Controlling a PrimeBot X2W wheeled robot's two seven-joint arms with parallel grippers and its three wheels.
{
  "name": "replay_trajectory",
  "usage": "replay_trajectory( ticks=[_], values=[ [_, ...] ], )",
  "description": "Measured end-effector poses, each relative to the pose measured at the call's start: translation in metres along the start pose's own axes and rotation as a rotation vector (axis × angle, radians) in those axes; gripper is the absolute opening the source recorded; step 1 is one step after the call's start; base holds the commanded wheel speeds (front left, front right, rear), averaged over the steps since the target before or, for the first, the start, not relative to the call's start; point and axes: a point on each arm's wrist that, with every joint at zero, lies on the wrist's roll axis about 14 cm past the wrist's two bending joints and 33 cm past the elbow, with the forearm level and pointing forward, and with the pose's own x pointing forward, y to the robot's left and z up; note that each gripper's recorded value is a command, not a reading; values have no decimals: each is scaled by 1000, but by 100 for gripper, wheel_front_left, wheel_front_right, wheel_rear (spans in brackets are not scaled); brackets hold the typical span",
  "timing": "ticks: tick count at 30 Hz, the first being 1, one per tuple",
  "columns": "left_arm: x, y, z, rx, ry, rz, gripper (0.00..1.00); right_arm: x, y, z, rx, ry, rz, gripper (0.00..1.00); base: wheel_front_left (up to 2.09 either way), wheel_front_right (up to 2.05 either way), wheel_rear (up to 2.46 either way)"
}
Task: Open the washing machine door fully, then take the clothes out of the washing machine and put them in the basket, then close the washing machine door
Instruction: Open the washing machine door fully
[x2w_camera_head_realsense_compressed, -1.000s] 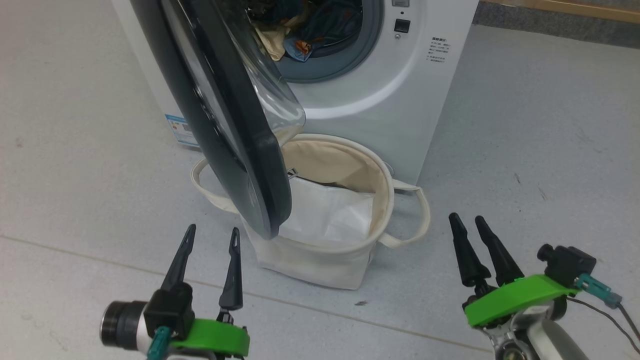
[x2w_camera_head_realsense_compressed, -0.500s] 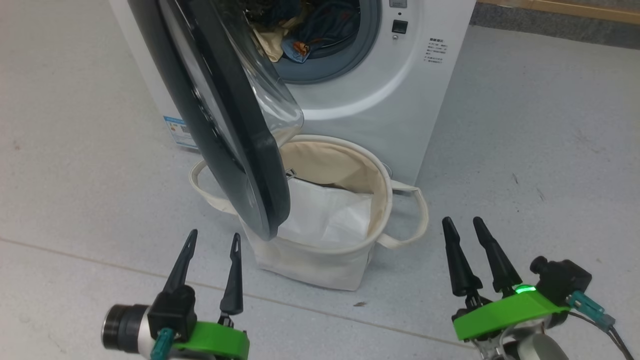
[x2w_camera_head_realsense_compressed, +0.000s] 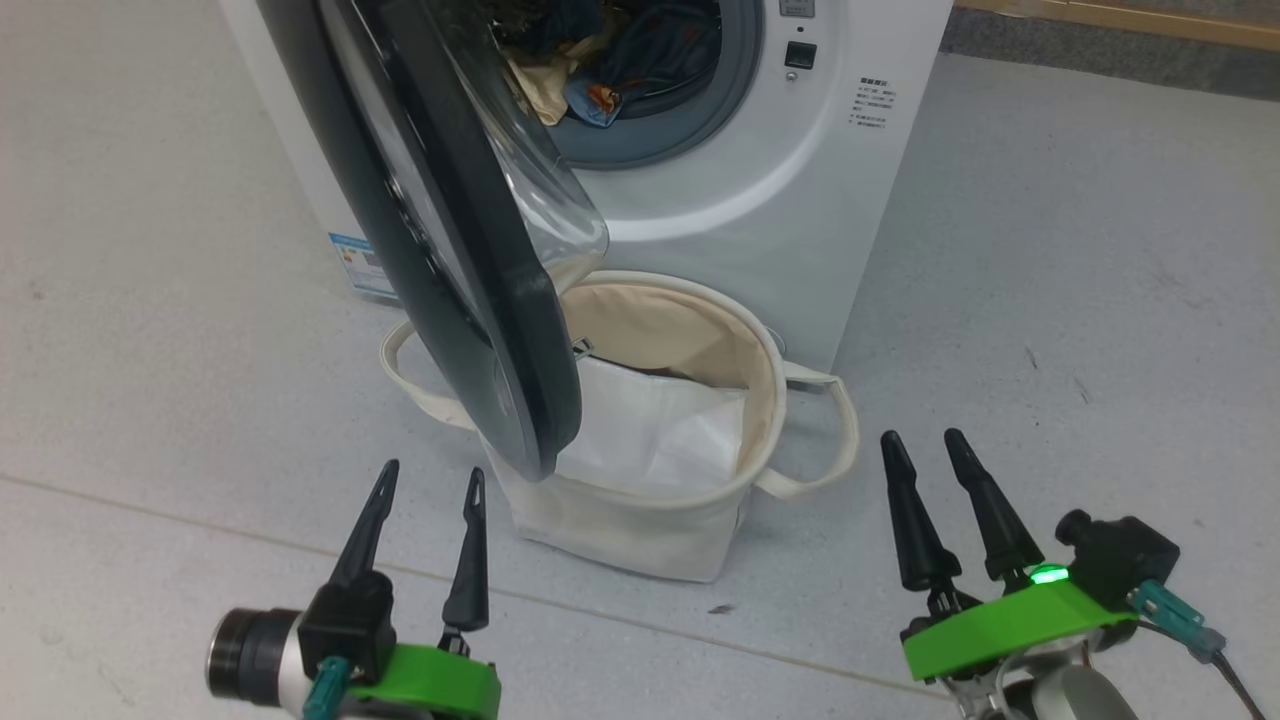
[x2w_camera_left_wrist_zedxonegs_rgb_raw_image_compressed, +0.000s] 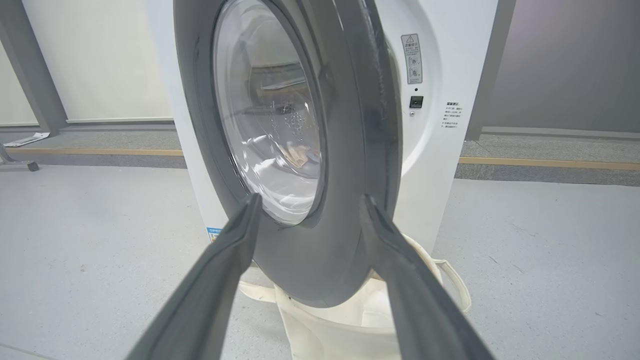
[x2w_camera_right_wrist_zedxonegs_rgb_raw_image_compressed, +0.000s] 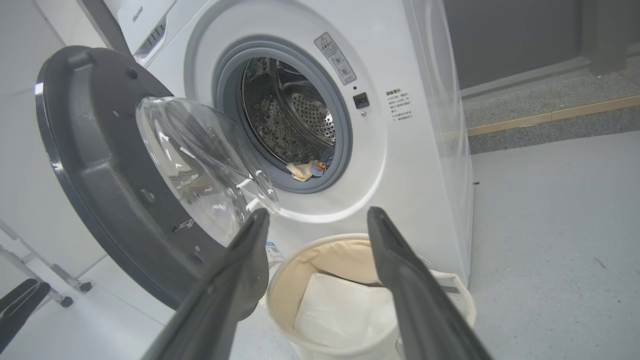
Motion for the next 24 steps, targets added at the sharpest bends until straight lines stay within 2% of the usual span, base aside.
replay_trajectory(
  ticks=[8, 12, 20, 24],
  values=[
    [-1, 2, -1, 0, 2, 5, 100, 1, -2, 1, -54, 0, 2, 100, 0, 0, 0],
    [-1, 2, -1, 0, 2, 6, 100, 1, -14, 6, -72, -13, -35, 100, 0, 0, 0],
    [0, 1, -3, 6, 9, 4, 100, 0, -20, -1, -67, 8, -53, 100, 0, 0, 0],
    [6, 2, 10, -6, -36, 8, 100, 0, -24, -7, -58, 23, -62, 100, 0, 0, 0]
  ],
)
